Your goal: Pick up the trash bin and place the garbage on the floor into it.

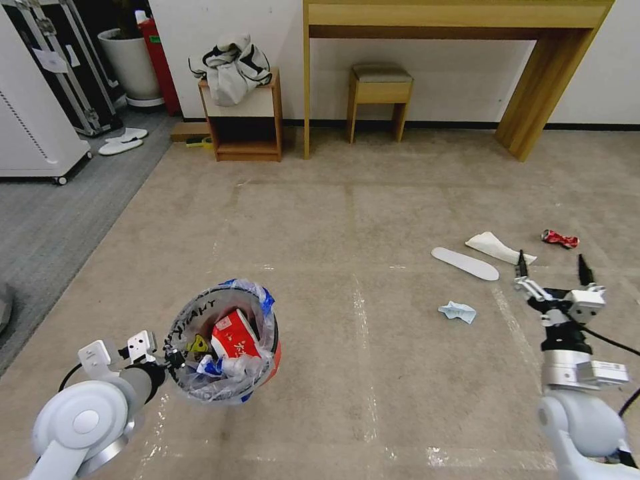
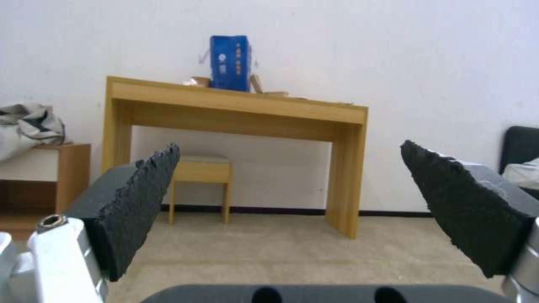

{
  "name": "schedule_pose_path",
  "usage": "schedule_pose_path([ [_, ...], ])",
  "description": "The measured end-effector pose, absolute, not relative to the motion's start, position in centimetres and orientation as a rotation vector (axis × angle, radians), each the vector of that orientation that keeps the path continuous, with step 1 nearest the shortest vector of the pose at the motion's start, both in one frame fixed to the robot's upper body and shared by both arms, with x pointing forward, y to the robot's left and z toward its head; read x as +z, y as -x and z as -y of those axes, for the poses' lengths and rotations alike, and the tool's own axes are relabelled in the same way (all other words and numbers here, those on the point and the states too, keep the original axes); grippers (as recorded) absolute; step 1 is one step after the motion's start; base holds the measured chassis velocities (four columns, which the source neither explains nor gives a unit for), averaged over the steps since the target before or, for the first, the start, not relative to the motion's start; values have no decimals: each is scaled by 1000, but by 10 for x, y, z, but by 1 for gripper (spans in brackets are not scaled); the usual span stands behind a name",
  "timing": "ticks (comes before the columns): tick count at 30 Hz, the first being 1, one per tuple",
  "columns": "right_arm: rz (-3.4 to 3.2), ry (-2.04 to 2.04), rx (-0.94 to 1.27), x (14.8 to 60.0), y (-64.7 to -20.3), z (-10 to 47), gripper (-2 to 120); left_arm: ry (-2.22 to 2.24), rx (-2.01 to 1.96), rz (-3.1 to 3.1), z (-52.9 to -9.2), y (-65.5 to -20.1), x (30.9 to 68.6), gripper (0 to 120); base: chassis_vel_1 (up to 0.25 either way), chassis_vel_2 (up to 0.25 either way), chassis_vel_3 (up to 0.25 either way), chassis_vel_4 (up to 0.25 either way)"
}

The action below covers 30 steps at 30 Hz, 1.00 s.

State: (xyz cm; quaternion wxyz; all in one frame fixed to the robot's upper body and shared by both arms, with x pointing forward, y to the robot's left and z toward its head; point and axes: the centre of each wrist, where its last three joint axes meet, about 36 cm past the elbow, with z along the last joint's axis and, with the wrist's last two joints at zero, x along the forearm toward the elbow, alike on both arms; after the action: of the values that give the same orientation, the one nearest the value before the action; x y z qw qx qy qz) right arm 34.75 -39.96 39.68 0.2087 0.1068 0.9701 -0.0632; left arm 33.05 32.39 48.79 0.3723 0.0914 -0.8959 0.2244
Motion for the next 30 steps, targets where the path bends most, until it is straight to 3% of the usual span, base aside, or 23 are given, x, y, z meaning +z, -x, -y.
schedule_pose_path([
  [30,-2717,-374,-182,368,-329,390,100,-217,517,2331,-329,-334,482,0,0,0,0,0],
])
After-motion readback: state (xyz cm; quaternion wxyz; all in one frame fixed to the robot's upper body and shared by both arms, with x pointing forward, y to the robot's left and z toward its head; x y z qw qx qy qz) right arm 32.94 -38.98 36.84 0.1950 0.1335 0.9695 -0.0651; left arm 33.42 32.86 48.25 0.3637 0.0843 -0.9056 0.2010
